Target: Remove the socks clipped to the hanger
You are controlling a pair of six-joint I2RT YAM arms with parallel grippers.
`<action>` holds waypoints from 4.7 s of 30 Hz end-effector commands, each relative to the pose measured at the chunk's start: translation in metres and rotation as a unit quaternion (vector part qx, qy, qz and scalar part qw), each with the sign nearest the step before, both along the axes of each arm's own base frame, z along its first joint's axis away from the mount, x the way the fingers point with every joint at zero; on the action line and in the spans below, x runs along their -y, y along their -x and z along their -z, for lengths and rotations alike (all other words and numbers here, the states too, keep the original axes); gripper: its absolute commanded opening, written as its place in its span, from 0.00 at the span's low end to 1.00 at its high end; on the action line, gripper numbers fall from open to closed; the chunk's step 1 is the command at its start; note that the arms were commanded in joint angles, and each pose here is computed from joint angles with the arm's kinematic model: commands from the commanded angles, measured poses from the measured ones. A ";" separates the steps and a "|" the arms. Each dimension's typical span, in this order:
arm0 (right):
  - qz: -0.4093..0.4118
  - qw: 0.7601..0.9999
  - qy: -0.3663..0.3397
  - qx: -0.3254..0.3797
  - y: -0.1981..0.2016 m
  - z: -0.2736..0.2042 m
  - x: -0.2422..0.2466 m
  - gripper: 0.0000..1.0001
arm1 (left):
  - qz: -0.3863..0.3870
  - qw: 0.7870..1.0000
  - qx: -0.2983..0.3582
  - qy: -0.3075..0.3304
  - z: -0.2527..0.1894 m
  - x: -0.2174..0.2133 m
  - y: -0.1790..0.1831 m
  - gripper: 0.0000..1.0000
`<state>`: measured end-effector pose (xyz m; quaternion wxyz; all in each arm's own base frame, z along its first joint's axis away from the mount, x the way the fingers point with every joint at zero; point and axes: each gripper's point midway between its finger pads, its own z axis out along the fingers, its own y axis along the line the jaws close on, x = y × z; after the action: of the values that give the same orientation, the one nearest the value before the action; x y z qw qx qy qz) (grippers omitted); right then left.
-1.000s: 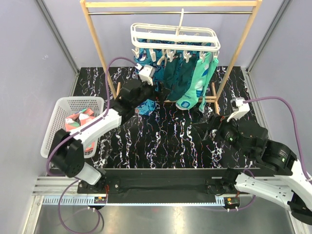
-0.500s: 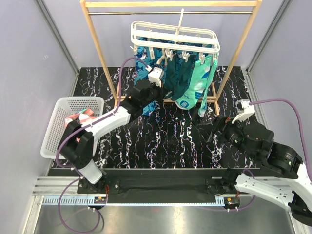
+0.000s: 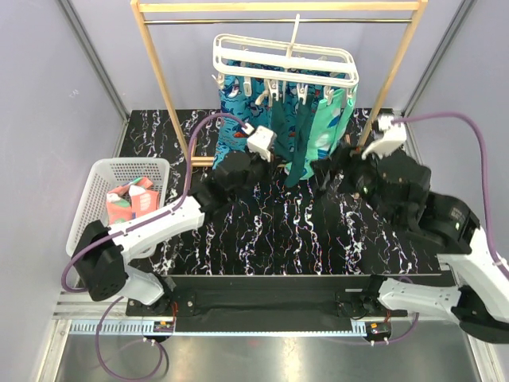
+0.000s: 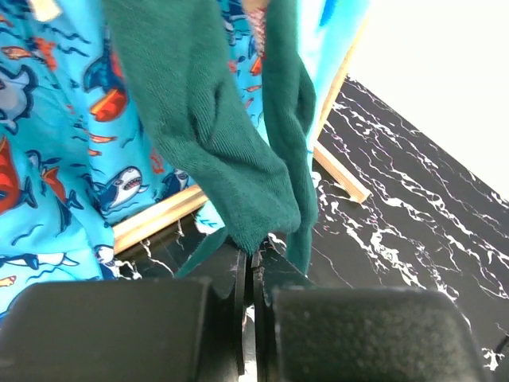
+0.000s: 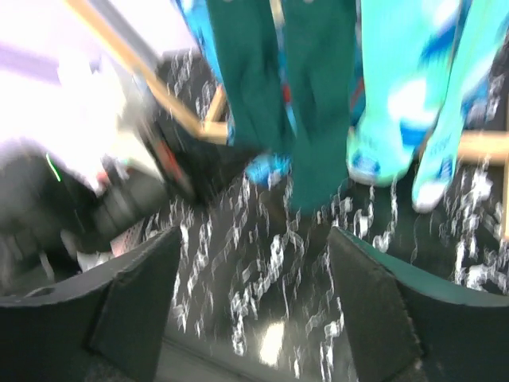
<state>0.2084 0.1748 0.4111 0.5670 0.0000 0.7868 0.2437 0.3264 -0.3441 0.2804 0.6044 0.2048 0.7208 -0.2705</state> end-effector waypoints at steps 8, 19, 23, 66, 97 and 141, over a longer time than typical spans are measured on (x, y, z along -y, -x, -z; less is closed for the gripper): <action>0.073 0.988 0.072 0.112 -0.065 -0.098 -0.028 0.66 | -0.047 0.996 0.069 -0.029 -0.015 0.006 0.037 0.00; 0.099 0.979 0.146 0.101 -0.118 -0.101 -0.069 0.61 | -0.074 0.991 0.097 -0.050 -0.020 0.009 0.052 0.00; 0.124 0.973 0.170 0.095 -0.129 -0.091 -0.067 0.59 | -0.072 0.991 0.101 -0.050 -0.023 0.014 0.055 0.00; 0.163 0.946 0.254 0.121 -0.187 -0.055 -0.072 0.55 | -0.061 0.988 0.130 -0.048 -0.037 0.033 0.073 0.00; 0.180 0.940 0.262 0.126 -0.191 -0.058 -0.067 0.00 | -0.064 0.988 0.127 -0.053 -0.031 0.035 0.077 0.00; 0.131 0.971 0.165 0.113 -0.157 -0.072 -0.061 0.58 | -0.244 0.962 -0.114 0.038 0.008 -0.151 0.047 0.00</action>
<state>0.3826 0.2479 0.4611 0.6610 -0.0342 0.7495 -0.0124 0.2861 -0.2246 0.2587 0.5939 0.0386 0.7954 -0.1146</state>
